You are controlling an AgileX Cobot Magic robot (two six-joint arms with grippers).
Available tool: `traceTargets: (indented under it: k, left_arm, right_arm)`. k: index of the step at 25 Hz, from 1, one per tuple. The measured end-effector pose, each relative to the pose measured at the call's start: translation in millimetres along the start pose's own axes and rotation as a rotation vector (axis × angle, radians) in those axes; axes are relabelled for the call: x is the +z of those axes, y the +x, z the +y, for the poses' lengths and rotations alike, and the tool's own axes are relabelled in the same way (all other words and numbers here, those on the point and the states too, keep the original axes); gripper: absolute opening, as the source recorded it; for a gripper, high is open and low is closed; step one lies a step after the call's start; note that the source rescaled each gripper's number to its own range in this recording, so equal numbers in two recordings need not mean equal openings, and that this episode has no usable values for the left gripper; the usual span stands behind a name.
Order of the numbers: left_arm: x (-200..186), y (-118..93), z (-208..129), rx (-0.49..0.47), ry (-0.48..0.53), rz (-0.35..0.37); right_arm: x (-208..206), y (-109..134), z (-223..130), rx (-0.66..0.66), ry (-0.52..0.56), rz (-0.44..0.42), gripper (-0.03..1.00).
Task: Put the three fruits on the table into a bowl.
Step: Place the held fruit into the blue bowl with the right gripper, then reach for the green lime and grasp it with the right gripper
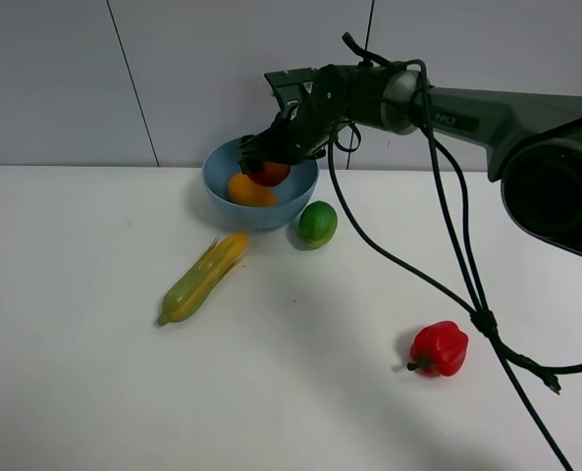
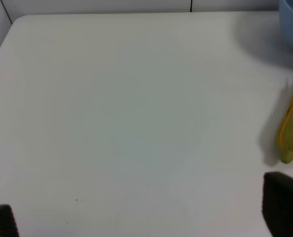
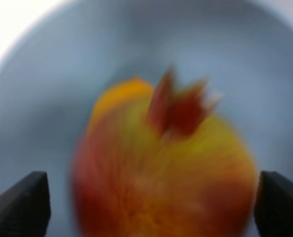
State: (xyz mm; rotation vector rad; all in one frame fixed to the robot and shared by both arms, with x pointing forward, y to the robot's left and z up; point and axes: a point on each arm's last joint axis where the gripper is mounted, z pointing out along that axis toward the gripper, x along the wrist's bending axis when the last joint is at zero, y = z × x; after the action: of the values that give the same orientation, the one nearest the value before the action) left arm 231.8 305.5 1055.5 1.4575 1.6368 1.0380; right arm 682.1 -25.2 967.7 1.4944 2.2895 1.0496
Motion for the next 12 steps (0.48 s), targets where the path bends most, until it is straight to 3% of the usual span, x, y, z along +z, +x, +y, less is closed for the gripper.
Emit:
traceTargets:
  k: [6, 12]
  left_arm:
    - [0.0, 0.0, 0.0, 0.0, 0.0, 0.0]
    - [0.0, 0.1, 0.0, 0.0, 0.0, 0.001]
  right_arm:
    - [-3.9, 1.6, 1.8, 0.019, 0.004, 0.005, 0.58]
    - [-46.2, 8.6, 10.5, -0.037, 0.098, -0.003, 0.58]
